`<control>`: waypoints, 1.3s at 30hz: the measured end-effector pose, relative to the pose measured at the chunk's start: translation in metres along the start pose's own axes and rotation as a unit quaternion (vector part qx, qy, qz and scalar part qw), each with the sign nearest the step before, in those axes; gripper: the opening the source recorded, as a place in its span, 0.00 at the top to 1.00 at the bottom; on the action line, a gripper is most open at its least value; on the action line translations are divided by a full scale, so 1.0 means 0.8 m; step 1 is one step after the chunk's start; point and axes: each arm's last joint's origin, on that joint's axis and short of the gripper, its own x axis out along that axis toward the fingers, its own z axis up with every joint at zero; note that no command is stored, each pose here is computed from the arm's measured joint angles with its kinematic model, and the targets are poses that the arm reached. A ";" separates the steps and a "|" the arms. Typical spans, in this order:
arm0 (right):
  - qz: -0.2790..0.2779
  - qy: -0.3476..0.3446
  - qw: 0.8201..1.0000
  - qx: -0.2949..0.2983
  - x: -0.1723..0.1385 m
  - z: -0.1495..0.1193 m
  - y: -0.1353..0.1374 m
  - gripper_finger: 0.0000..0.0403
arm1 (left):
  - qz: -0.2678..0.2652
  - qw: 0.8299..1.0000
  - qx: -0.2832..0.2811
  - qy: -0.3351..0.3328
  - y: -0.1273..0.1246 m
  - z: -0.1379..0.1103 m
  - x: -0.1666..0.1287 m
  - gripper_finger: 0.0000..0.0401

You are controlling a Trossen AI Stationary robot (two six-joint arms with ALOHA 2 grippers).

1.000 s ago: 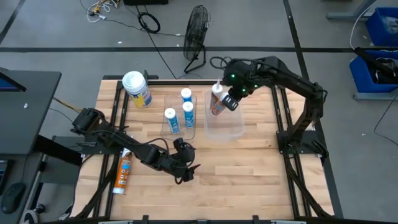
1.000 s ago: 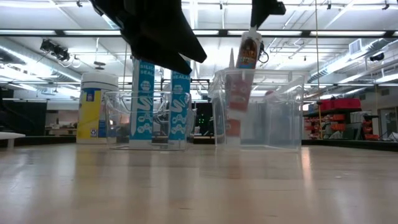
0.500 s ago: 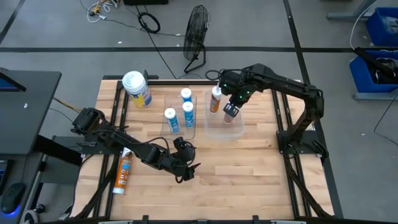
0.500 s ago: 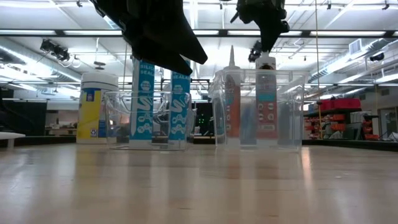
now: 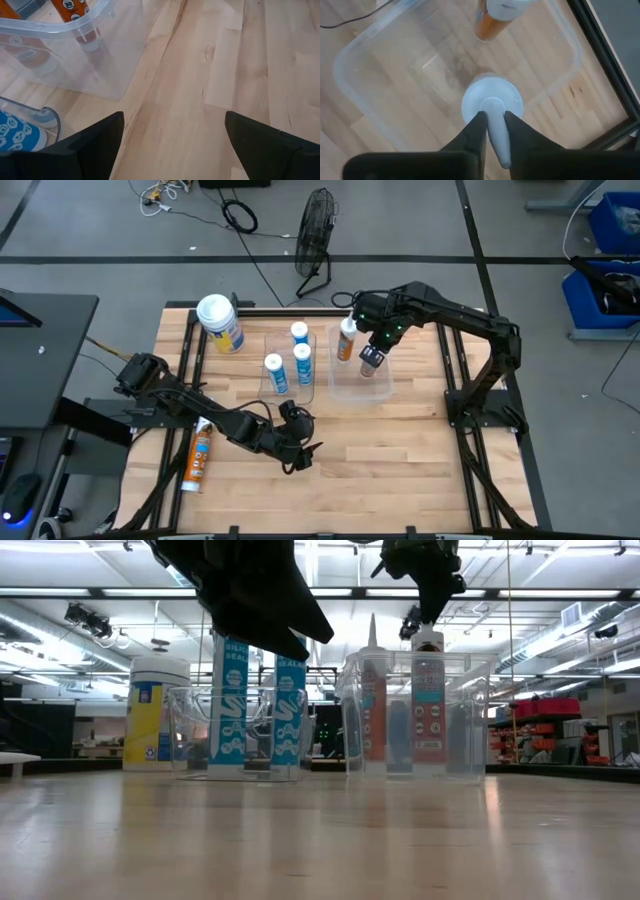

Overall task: Pick & place silicon tubes, Sealant and Lysol wipes
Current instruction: Put the right orange sealant into the right transparent bin, then put the orange sealant into the right transparent bin

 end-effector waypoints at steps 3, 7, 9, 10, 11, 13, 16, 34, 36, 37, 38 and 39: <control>-0.001 0.002 1.000 0.002 0.000 0.000 0.000 0.82 | 0.000 1.000 0.000 0.000 0.000 0.000 0.000 0.12; 0.001 0.009 1.000 0.003 0.003 -0.001 0.000 0.72 | 0.000 1.000 0.000 0.000 0.000 0.000 0.000 0.12; 0.003 0.009 1.000 0.003 0.003 -0.001 0.001 0.66 | 0.000 1.000 -0.001 0.000 0.000 0.000 0.000 0.12; 0.006 0.009 1.000 0.003 0.003 -0.001 0.001 0.63 | 0.000 1.000 -0.001 0.000 0.000 0.000 0.000 0.12; 0.012 0.011 1.000 0.003 0.003 -0.001 0.001 0.61 | 0.000 1.000 -0.001 0.000 0.000 0.000 0.000 0.12; 0.023 0.014 1.000 0.003 0.003 -0.001 0.002 0.55 | 0.000 1.000 -0.001 0.000 0.000 0.000 0.000 0.12; 0.023 0.014 1.000 0.003 0.003 -0.001 0.002 0.48 | 0.000 1.000 -0.001 0.000 0.000 0.000 0.000 0.12; 0.108 -0.023 0.993 0.049 -0.045 -0.031 -0.020 0.40 | 0.000 1.000 -0.001 0.000 0.000 0.000 0.000 0.12; 0.129 -0.030 0.990 0.052 -0.054 -0.038 -0.024 0.40 | 0.000 1.000 -0.001 0.000 0.000 0.000 0.000 0.12; 0.137 -0.035 0.989 0.052 -0.059 -0.042 -0.026 0.40 | 0.000 1.000 -0.001 0.000 0.000 0.000 0.000 0.12; 0.143 -0.040 0.988 0.052 -0.064 -0.046 -0.027 0.40 | 0.000 1.000 0.000 0.000 0.000 0.000 0.000 0.12; 0.149 -0.045 0.987 0.051 -0.069 -0.051 -0.028 0.40 | 0.000 1.000 0.001 0.000 0.000 0.000 0.000 0.12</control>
